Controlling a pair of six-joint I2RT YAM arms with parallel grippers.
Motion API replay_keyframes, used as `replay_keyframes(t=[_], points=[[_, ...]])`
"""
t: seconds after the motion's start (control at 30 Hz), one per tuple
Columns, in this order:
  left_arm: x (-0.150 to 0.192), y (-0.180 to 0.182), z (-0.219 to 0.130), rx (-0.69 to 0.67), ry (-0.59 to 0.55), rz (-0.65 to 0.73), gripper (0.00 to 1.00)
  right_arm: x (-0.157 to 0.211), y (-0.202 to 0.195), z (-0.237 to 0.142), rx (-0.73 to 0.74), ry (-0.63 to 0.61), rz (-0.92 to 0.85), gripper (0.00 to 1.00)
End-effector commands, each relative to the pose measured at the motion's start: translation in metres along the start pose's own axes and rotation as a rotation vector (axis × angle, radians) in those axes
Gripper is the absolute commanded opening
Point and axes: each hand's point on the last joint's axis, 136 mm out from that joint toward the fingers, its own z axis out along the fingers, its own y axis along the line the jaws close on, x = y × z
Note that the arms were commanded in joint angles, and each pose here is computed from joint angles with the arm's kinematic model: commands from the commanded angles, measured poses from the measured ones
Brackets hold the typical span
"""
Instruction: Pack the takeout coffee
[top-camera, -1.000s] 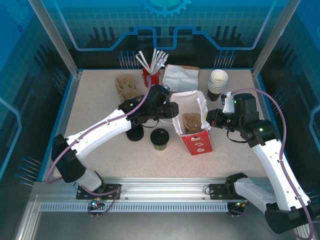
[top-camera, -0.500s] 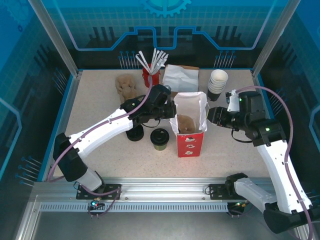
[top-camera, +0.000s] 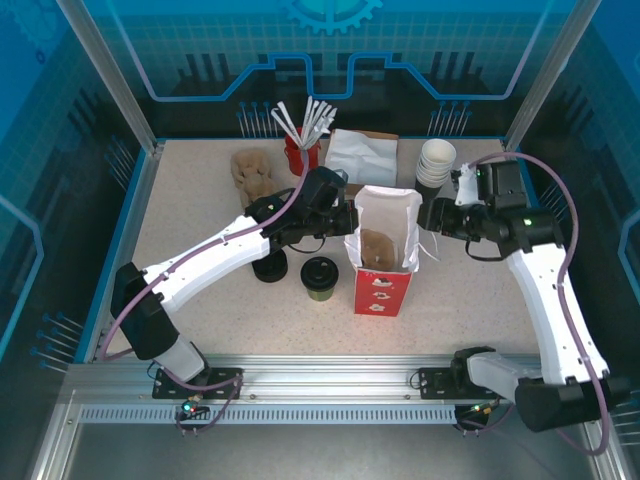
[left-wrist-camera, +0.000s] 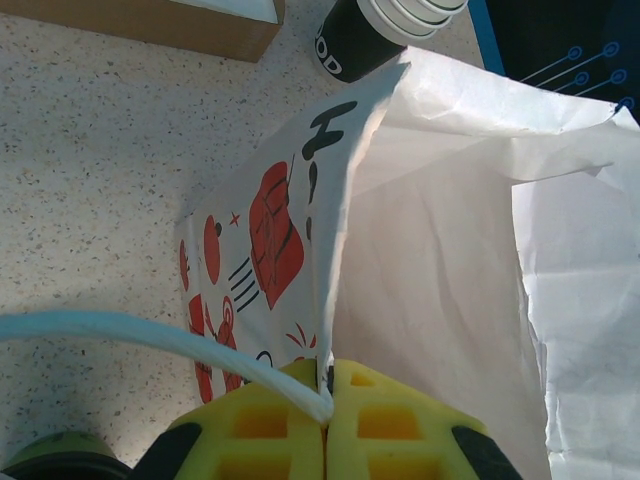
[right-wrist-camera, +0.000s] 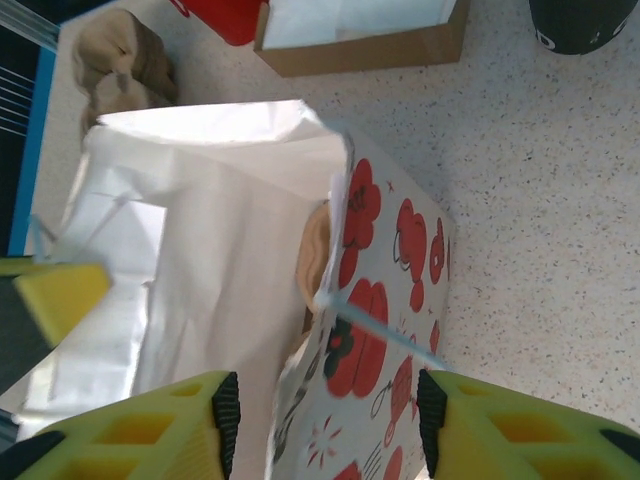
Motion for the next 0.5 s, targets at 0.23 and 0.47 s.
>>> replay_keyframes(t=[0.23, 0.47], points=[[-0.008, -0.02, -0.002, 0.065, -0.009, 0.032, 0.06, -0.01, 0.004, 0.033, -0.085, 0.053, -0.035, 0.49], [-0.014, -0.033, -0.01, 0.112, -0.017, 0.041, 0.08, -0.014, 0.008, 0.034, -0.102, 0.05, -0.058, 0.11]])
